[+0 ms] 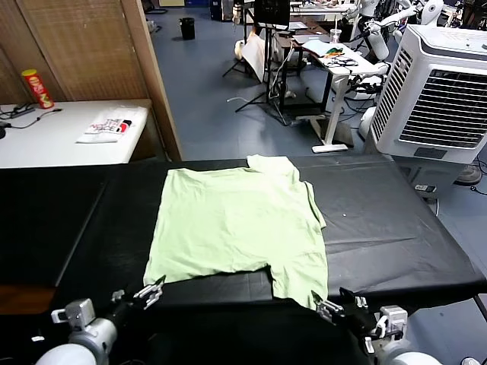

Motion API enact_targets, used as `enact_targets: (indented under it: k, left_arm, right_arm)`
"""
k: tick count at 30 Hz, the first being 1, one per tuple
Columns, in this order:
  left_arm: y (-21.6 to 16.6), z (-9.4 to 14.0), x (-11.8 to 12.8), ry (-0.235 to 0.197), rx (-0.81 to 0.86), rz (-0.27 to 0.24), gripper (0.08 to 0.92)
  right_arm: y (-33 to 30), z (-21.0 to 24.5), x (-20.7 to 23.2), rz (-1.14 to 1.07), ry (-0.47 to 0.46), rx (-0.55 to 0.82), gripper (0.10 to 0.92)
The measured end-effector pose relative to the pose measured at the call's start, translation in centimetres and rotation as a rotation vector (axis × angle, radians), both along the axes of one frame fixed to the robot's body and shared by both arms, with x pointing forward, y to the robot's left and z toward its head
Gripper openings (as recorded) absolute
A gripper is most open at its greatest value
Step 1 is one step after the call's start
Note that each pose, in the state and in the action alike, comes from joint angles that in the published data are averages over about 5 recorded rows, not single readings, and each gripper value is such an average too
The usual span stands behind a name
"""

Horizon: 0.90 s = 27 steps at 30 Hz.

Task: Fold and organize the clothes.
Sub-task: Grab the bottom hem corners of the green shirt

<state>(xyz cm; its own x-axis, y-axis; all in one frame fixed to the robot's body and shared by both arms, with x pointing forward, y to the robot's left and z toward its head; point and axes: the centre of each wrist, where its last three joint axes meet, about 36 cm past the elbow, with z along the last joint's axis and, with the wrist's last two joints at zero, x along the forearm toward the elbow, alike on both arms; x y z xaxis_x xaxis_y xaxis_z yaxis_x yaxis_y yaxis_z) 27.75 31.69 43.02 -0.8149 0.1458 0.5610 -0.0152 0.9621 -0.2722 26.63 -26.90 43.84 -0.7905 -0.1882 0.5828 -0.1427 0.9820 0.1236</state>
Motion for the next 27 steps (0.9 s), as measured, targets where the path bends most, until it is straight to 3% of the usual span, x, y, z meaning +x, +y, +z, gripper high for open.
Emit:
enact_targets:
  k: [5,8,11,17,21,27]
  left_arm:
    - [-0.1,0.2,0.1,0.01,0.02,-0.038,0.797]
    - [-0.2,0.2,0.2,0.007,0.027,-0.044,0.773]
    - [-0.3,0.0,0.3,0.004,0.031,-0.041,0.664]
    - [-0.2,-0.5,0.3,0.007,0.04,-0.034,0.335]
    - [-0.3,-0.6,0.2,0.009,0.037,-0.037,0.149]
    - [-0.6,0.1,-0.4,-0.001,0.057,-0.043,0.126]
  right_arm:
    - [0.3,-0.3,0.1,-0.001,0.002,-0.008,0.742]
    - [0.5,-0.5,0.1,-0.005,0.005,-0.013,0.619]
    - [0.5,-0.6,0.1,-0.008,0.008,-0.017,0.455]
    - [0.6,-0.5,-0.1,-0.016,0.007,-0.022,0.159]
    - [0.6,0.1,-0.5,-0.012,0.001,-0.032,0.122]
    - [0.8,2.1,-2.1,-0.035,0.006,-0.059,0.122]
